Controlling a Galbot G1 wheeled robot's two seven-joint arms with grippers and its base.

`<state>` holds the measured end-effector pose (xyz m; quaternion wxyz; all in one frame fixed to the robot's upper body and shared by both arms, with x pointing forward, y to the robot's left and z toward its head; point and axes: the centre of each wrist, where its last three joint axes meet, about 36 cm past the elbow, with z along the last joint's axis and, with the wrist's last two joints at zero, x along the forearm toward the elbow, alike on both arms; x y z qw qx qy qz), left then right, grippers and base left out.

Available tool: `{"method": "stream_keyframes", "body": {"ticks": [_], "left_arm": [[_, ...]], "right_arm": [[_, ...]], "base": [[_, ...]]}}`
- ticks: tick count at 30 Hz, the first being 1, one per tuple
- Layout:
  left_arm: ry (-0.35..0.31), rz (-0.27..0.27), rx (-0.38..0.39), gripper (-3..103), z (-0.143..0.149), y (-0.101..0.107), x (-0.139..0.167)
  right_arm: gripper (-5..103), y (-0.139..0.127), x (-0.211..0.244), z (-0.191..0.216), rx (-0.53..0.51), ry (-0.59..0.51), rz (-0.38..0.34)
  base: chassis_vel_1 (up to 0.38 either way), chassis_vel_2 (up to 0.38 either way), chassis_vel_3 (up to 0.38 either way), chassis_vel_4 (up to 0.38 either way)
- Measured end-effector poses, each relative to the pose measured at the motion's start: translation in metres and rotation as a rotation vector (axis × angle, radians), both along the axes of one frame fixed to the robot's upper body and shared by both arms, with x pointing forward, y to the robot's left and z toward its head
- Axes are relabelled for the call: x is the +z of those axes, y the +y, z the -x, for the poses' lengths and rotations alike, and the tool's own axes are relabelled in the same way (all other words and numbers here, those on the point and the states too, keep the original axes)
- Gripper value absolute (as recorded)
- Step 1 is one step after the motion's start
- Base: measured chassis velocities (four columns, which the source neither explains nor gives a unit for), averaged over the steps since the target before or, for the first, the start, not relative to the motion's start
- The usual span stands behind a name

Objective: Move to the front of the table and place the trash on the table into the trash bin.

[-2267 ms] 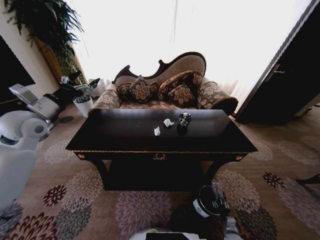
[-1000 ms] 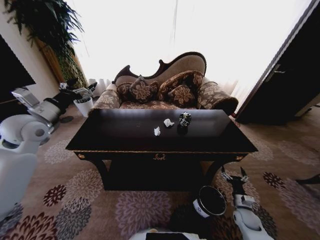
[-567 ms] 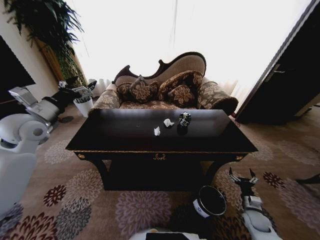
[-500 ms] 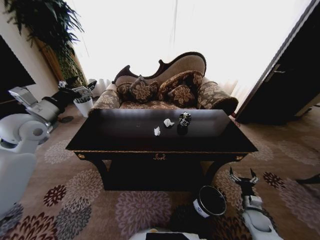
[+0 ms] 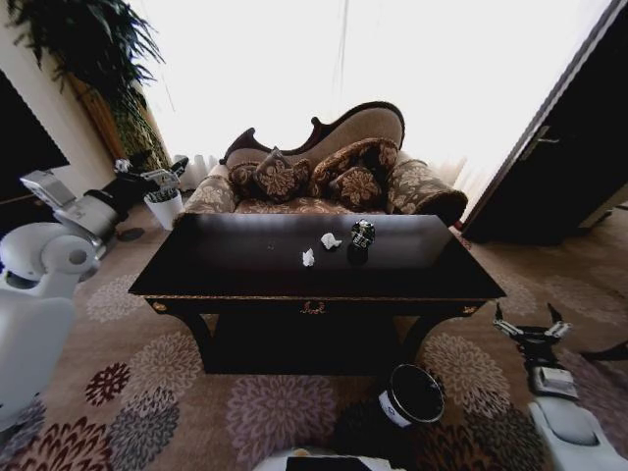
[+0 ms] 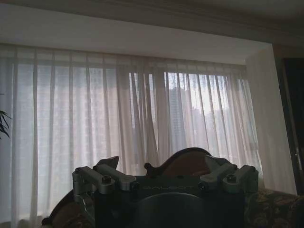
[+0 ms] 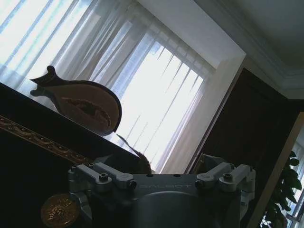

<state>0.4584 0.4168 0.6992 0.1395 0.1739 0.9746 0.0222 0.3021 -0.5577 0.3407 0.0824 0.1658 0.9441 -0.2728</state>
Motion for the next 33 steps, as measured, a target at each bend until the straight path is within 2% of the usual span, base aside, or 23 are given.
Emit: {"method": "stream_keyframes", "body": {"ticks": [5, 10, 12, 15, 16, 18, 20, 21, 25, 28, 33], "left_arm": [[-0.003, -0.008, 0.008, 100, 0.002, 0.004, 0.003], [-0.001, -0.006, 0.005, 100, 0.001, 0.003, 0.0], [0.0, -0.005, 0.004, 100, 0.001, 0.003, -0.001], [0.002, -0.001, 0.004, 100, 0.0, 0.003, -0.003], [0.002, -0.001, 0.004, 100, 0.0, 0.003, -0.003], [0.008, 0.004, 0.008, 100, -0.002, 0.005, -0.005], [0.016, 0.007, 0.015, 100, -0.005, 0.007, -0.008], [0.016, 0.007, 0.015, 100, -0.005, 0.007, -0.008], [0.02, 0.007, 0.024, 100, -0.008, 0.009, -0.012], [0.02, 0.008, 0.023, 100, -0.009, 0.009, -0.013], [0.015, 0.004, 0.028, 100, -0.01, 0.014, -0.015]], "right_arm": [[100, 0.004, -0.002, 0.01, 0.05, 0.013, -0.005], [100, -0.008, 0.0, 0.029, 0.108, 0.059, 0.054], [100, -0.011, 0.001, 0.033, 0.121, 0.068, 0.055], [100, -0.017, 0.005, 0.045, 0.23, 0.097, 0.031], [100, -0.017, 0.005, 0.045, 0.23, 0.097, 0.031], [100, -0.017, 0.005, 0.052, 0.296, 0.105, -0.016], [100, -0.017, 0.005, 0.056, 0.318, 0.102, -0.06], [100, -0.017, 0.005, 0.056, 0.318, 0.102, -0.06], [100, 0.004, 0.007, 0.07, 0.343, 0.098, -0.129], [100, 0.018, 0.012, 0.08, 0.358, 0.101, -0.136], [100, 0.045, 0.02, 0.104, 0.411, 0.125, -0.104]], "base": [[0.0, 0.0, 0.0, 0.0], [0.0, 0.0, 0.0, 0.0], [0.0, 0.0, 0.0, 0.0], [0.0, 0.0, 0.0, 0.0], [0.0, 0.0, 0.0, 0.0], [0.0, 0.0, 0.0, 0.0], [0.0, 0.0, 0.0, 0.0], [0.0, 0.0, 0.0, 0.0], [0.0, 0.0, 0.0, 0.0], [0.0, 0.0, 0.0, 0.0], [0.0, 0.0, 0.0, 0.0]]}}
